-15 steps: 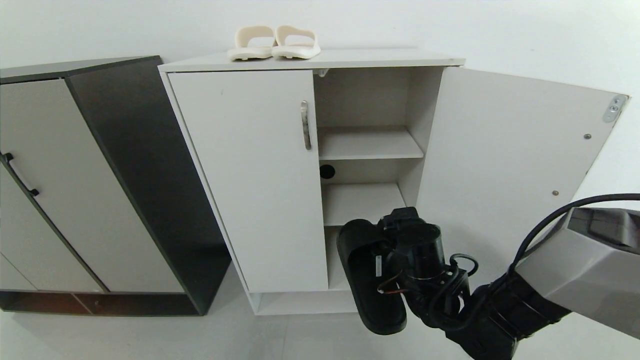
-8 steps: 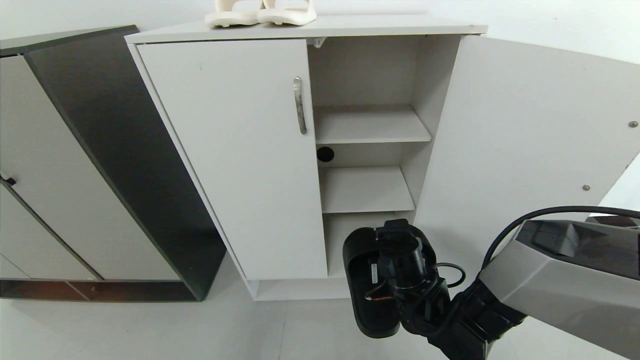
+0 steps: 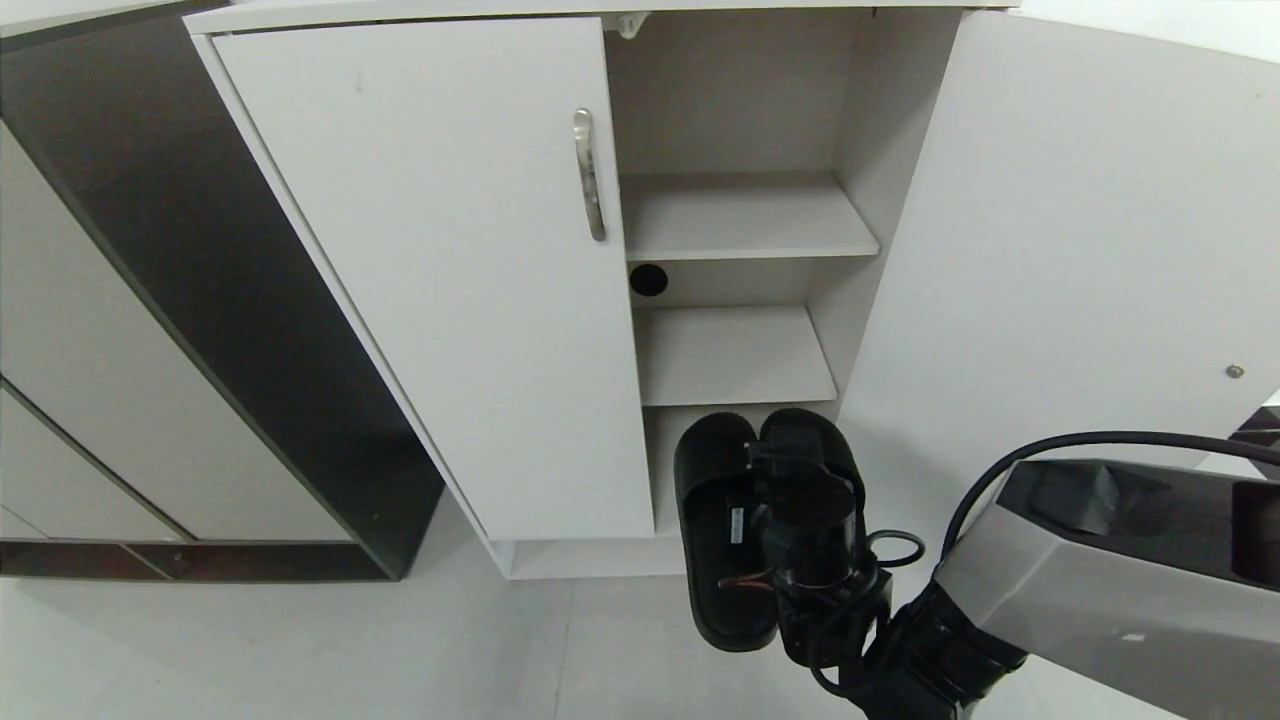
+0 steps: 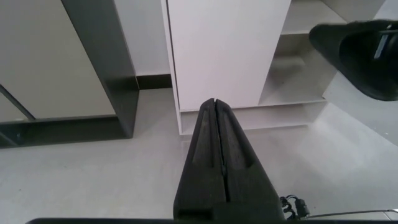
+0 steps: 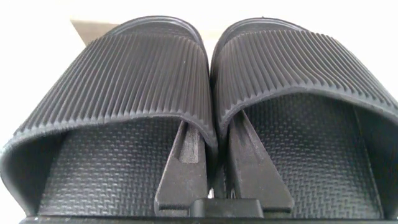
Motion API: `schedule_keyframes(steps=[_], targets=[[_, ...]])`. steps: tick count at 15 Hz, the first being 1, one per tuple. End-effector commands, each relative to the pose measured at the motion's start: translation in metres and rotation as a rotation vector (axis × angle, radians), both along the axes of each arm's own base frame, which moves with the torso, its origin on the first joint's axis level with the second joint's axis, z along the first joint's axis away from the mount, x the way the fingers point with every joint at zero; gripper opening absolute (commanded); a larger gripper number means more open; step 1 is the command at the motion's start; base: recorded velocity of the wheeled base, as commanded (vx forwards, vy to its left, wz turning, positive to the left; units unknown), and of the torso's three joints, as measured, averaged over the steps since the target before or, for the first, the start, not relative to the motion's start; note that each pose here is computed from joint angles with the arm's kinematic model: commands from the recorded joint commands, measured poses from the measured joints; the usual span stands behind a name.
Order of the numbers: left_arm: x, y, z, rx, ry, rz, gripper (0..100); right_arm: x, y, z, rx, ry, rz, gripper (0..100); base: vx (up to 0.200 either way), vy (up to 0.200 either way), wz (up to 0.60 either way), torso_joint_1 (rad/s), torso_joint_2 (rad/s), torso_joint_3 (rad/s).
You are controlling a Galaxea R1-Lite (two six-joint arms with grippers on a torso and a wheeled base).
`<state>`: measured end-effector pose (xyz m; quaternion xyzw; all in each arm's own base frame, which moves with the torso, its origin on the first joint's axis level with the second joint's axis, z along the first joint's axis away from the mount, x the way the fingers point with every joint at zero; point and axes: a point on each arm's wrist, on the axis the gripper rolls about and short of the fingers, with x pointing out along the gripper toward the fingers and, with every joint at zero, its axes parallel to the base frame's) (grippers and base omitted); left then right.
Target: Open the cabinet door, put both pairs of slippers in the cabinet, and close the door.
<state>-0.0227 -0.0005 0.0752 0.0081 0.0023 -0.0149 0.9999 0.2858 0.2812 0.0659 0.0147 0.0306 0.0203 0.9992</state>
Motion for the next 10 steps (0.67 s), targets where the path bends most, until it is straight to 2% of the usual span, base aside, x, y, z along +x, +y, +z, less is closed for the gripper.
schedule_keyframes(steps=[1, 6, 10], targets=[[0.0001, 0.0, 0.0, 0.001, 0.001, 0.001, 0, -0.0023, -0.0021, -0.002, -0.02, -0.015, -0.014, 0, 0.0, 0.0, 0.0, 0.0, 0.0, 0.0], [0.0001, 0.0, 0.0, 0.004, 0.001, 0.001, 0, -0.0006, -0.0004, -0.0042, -0.025, -0.023, -0.017, 0, 0.0, 0.0, 0.0, 0.0, 0.0, 0.0], [0.0001, 0.0, 0.0, 0.007, 0.001, 0.001, 0, 0.0, -0.0007, -0.0057, -0.029, -0.018, -0.018, 0, 0.2, 0.0, 0.0, -0.001, 0.0, 0.002]])
